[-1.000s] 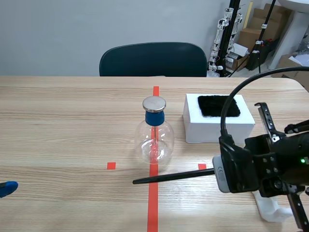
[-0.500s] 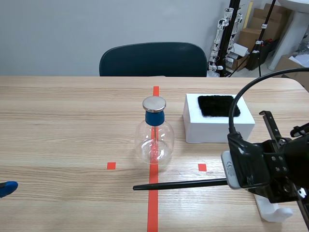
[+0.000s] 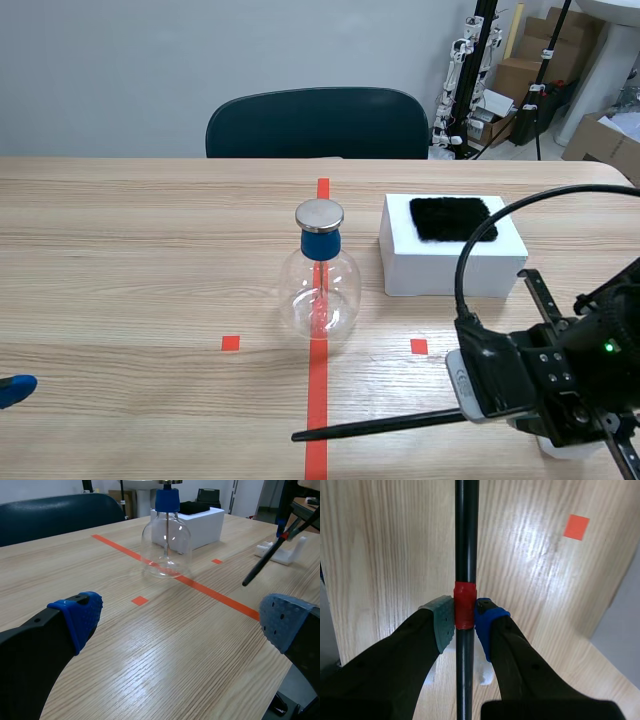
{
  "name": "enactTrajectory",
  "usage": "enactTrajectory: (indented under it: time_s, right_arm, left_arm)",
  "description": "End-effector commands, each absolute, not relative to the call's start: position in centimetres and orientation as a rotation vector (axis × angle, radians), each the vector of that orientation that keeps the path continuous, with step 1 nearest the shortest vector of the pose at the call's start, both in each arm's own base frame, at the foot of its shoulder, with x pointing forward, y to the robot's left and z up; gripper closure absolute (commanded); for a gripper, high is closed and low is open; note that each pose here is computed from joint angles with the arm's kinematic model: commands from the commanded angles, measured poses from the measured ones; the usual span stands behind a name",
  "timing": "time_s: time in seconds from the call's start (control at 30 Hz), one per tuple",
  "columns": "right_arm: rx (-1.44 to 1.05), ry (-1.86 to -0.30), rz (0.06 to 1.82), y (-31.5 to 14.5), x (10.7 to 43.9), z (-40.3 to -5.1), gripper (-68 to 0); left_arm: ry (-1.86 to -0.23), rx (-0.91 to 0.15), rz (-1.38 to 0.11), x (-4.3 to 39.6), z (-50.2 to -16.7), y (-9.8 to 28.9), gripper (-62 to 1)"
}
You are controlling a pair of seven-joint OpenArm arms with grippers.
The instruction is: Do the electroscope experiment. put the rod down on the box
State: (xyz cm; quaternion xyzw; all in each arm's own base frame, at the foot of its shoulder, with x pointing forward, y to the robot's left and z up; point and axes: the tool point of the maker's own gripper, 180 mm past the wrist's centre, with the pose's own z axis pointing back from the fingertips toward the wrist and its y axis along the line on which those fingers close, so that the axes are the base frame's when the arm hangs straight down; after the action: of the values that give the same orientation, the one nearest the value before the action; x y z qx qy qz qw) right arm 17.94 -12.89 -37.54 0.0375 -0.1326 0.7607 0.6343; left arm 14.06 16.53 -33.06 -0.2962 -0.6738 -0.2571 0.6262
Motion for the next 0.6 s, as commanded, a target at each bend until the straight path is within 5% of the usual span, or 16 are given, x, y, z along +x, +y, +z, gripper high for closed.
enactTrajectory:
  time_s: [0.0, 0.57]
  right_arm:
    - [0.074, -0.314, 1.735, -12.9, 19.0, -37.2, -2.4]
    - [0.112, -0.242, 1.684, -12.9, 19.0, -40.4, -2.4]
  left_arm:
    - [-1.586, -0.682, -0.589, 14.5, -32.1, 16.7, -62.3]
    - [-1.586, -0.682, -0.590, 14.5, -32.1, 16.7, -62.3]
